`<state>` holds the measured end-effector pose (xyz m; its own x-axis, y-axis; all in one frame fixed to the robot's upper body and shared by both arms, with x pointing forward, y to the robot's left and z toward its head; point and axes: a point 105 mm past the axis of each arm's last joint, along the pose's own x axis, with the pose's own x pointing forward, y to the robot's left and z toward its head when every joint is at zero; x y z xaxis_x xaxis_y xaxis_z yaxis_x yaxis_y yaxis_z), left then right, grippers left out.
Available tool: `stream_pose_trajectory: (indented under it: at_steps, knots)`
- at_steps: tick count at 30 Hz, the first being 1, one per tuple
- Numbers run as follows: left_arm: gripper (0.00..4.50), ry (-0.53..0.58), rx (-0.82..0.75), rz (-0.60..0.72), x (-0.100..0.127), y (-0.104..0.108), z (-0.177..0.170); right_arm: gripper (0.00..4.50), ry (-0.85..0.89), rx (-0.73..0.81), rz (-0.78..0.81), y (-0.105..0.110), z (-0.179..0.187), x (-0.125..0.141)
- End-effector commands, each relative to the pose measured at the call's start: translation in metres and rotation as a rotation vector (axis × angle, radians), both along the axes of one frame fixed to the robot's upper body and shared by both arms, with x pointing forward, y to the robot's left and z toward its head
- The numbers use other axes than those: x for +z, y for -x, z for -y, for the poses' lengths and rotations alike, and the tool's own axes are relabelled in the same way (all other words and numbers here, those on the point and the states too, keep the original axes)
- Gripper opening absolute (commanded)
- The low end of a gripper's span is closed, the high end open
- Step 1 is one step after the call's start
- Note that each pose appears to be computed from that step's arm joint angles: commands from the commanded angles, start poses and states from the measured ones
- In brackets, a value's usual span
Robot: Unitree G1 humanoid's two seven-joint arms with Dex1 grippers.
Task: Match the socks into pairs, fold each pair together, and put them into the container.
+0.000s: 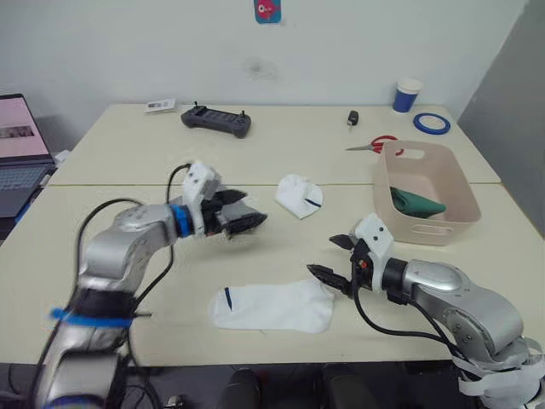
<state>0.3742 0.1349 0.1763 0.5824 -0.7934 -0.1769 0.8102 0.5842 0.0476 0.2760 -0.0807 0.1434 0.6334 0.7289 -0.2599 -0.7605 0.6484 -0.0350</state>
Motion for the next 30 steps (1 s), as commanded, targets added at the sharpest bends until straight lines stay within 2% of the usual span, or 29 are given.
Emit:
stream_pose_trajectory:
  at_steps: [1,3,6,15,18,20,26,30]
  knots:
    - [4.48,-0.039,0.039,0.08,0.006,-0.036,0.013,4.5,-0.032,-0.078,0.093,-0.008,0.005,0.023]
    - [4.48,-0.048,0.05,0.068,0.003,-0.053,0.023,4.5,-0.036,-0.099,0.1,-0.008,0.006,0.025]
    - [4.48,-0.068,0.056,0.009,-0.009,-0.066,0.038,4.5,-0.041,-0.118,0.103,-0.005,0.006,0.026]
    - [4.48,-0.199,0.0,-0.065,-0.042,-0.066,0.064,4.5,-0.043,-0.143,0.093,0.003,0.005,0.024]
    - [3.87,-0.211,-0.043,-0.07,-0.044,-0.062,0.069,4.5,-0.045,-0.157,0.093,0.003,0.006,0.024]
    - [3.31,-0.205,-0.058,-0.074,-0.044,-0.061,0.069,4.5,-0.044,-0.159,0.092,0.004,0.006,0.023]
    - [1.4,-0.176,-0.105,-0.09,-0.047,-0.055,0.07,4.5,-0.038,-0.156,0.091,0.004,0.005,0.021]
    - [0.06,-0.099,-0.116,-0.057,-0.038,-0.055,0.07,4.5,-0.027,-0.15,0.092,0.003,0.005,0.018]
